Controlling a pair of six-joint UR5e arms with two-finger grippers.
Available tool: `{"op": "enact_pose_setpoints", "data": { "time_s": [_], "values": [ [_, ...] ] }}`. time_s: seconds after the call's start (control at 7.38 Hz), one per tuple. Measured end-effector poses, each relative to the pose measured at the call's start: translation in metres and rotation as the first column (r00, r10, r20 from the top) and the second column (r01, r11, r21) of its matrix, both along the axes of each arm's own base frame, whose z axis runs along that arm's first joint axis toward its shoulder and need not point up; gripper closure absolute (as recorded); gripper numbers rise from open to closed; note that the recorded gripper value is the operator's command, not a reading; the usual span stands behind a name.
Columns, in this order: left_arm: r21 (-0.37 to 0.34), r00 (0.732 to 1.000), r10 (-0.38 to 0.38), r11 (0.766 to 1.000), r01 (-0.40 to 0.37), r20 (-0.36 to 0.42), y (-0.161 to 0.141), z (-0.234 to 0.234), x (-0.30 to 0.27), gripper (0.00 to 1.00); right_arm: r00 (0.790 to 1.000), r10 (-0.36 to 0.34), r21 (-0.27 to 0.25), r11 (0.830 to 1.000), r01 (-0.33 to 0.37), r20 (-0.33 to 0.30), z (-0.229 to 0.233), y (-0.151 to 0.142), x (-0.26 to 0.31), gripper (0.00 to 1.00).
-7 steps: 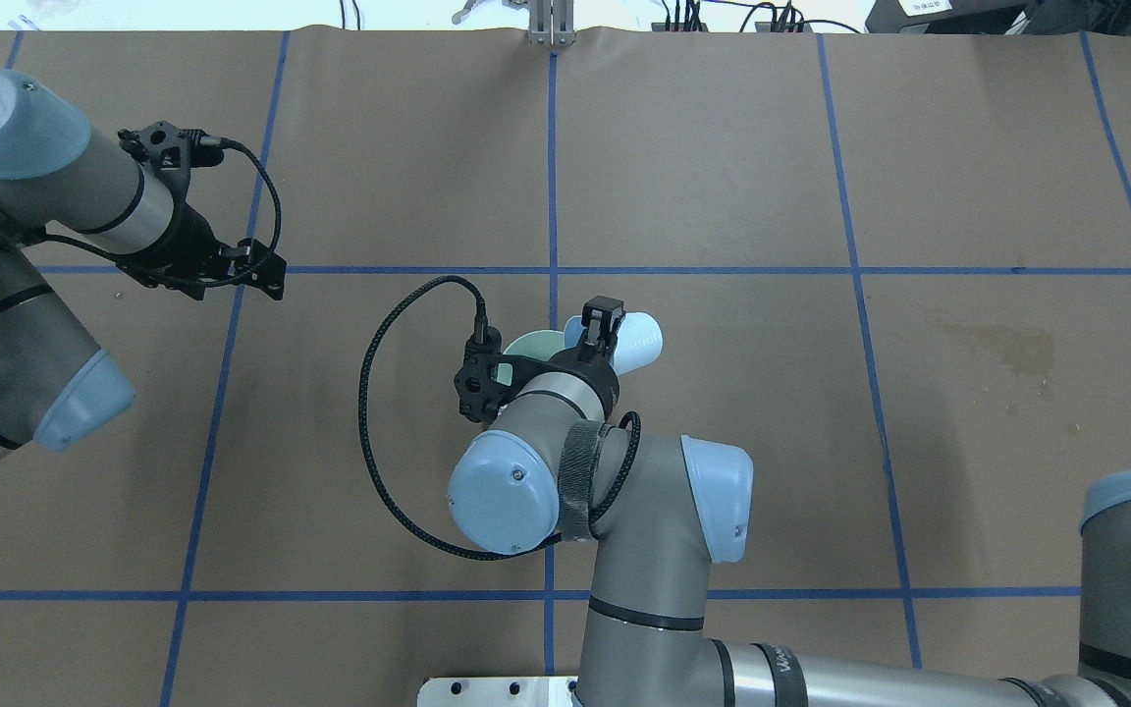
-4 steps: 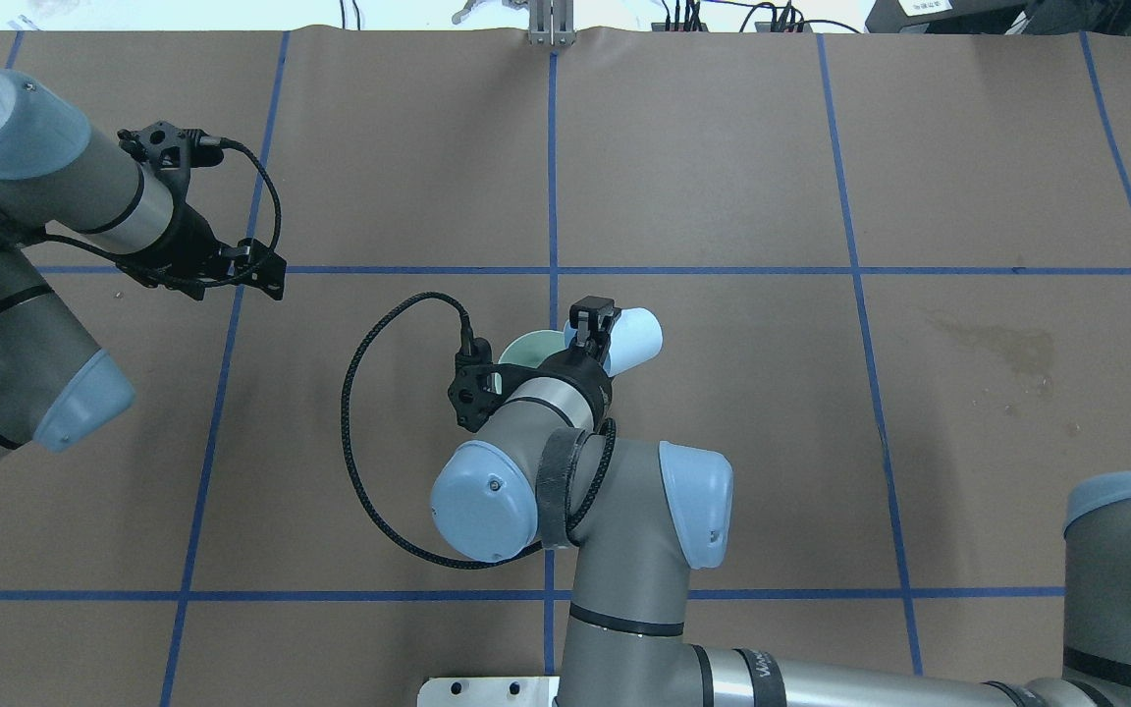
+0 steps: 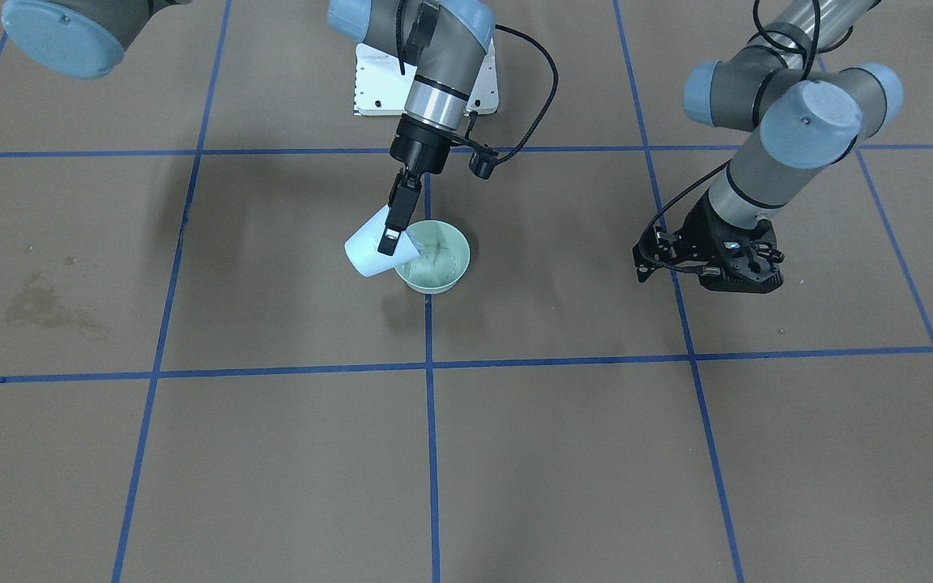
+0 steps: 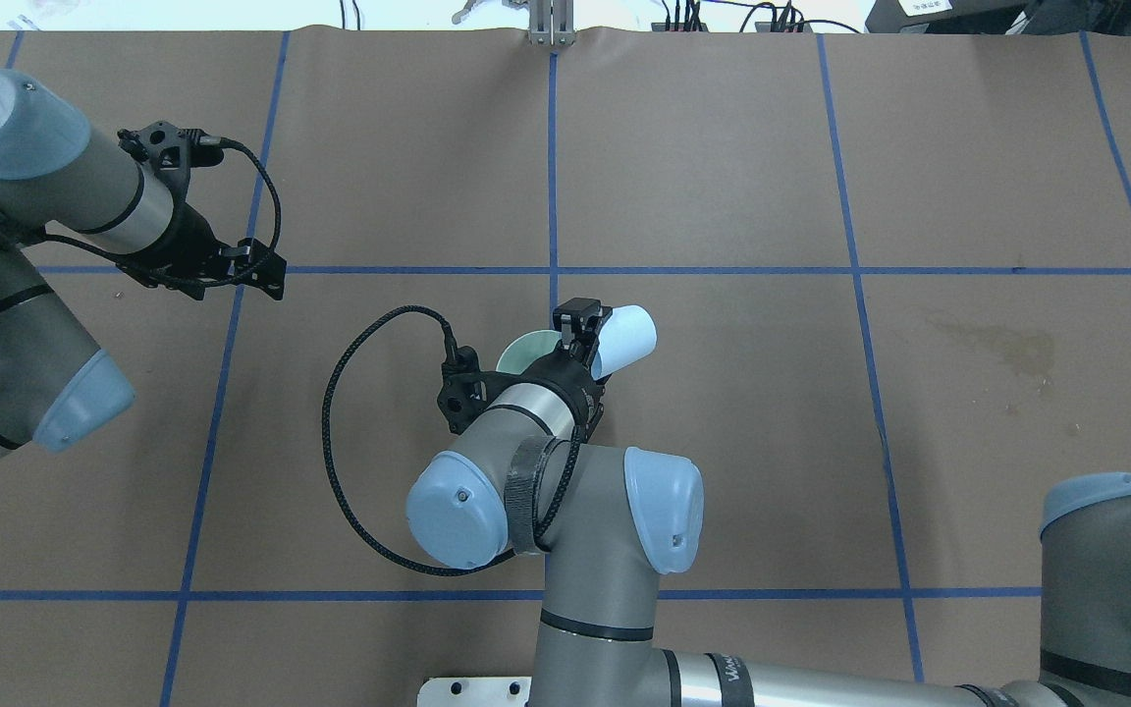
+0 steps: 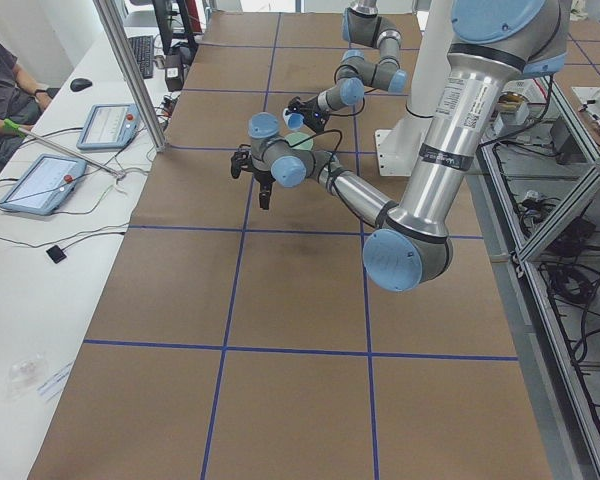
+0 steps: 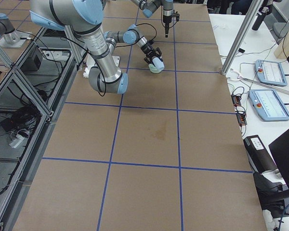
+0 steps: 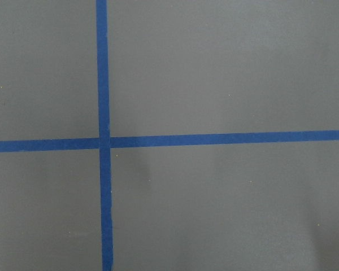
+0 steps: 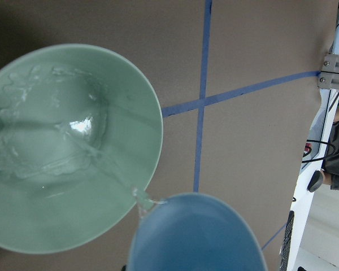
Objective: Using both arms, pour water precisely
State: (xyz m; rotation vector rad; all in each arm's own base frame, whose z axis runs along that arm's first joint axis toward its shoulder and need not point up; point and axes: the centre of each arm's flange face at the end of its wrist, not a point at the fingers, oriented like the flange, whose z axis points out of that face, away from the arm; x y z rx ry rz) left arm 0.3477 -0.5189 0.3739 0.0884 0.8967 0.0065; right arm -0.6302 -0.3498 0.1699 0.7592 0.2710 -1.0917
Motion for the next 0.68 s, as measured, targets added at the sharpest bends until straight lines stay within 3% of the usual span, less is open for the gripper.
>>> {"op": "enact_pose_setpoints", "data": {
  "time_s": [0.68],
  "values": [
    [-0.004,1.0,-0.001,1.0,0.001,-0.002,0.0005,-0.0002,-0.0002,0.0,0.992,-0.008,0.014,1.0,0.01,-0.123,-0.0034,0.0113,-0.0063,0.63]
  ]
}}
